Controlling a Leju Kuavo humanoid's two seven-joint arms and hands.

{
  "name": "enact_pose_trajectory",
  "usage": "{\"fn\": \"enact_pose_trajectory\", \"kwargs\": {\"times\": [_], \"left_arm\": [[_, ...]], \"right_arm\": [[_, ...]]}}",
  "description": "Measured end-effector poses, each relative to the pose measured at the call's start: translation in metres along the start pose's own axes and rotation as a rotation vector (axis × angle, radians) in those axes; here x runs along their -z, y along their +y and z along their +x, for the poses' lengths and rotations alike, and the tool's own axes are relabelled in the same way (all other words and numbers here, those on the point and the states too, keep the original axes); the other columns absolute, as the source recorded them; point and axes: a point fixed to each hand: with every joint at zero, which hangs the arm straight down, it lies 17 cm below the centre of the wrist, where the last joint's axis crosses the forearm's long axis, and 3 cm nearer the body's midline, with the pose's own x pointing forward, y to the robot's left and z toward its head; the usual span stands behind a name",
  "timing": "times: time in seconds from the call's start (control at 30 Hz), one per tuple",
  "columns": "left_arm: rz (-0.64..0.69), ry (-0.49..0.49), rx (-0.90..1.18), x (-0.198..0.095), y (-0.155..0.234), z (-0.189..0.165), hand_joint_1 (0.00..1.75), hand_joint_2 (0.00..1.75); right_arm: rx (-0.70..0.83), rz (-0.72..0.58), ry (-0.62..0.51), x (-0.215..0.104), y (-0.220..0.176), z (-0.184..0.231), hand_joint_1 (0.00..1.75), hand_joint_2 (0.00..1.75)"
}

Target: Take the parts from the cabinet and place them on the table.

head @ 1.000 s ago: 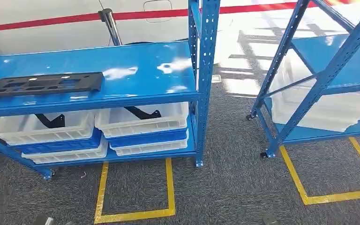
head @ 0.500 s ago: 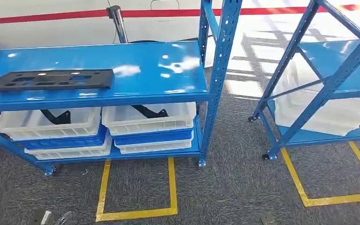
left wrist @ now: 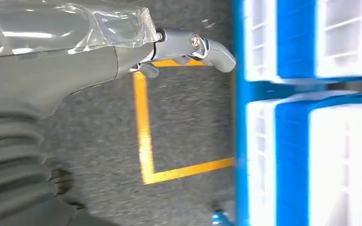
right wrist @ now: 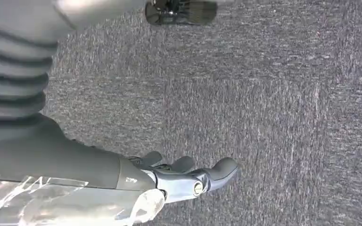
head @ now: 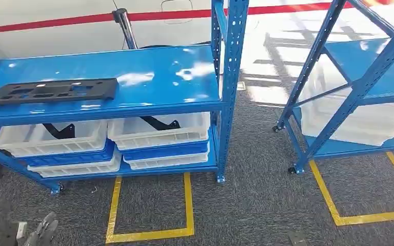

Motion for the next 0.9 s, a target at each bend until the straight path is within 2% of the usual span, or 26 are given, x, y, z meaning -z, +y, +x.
{"fn": "enact_pose_trajectory", "kwargs": {"times": [0.2, 0.4, 0.63, 0.9], "left_arm": [[0.072, -0.15, 0.016, 0.014, 0.022, 0.074, 0.0, 0.0], [0.174, -0.304, 0.094, 0.02, 0.053, 0.163, 0.0, 0.0], [0.305, -0.484, 0.215, 0.008, 0.086, 0.271, 0.0, 0.0], [0.452, -0.68, 0.361, -0.027, 0.109, 0.393, 0.0, 0.0]], "right_arm": [[0.01, -0.002, -0.01, 0.002, 0.001, 0.007, 0.0, 0.0], [0.018, 0.002, -0.011, 0.003, 0.004, 0.012, 0.0, 0.0], [0.032, 0.005, -0.011, 0.005, 0.008, 0.019, 0.0, 0.0], [0.044, 0.021, -0.011, 0.006, 0.018, 0.027, 0.0, 0.0]]}}
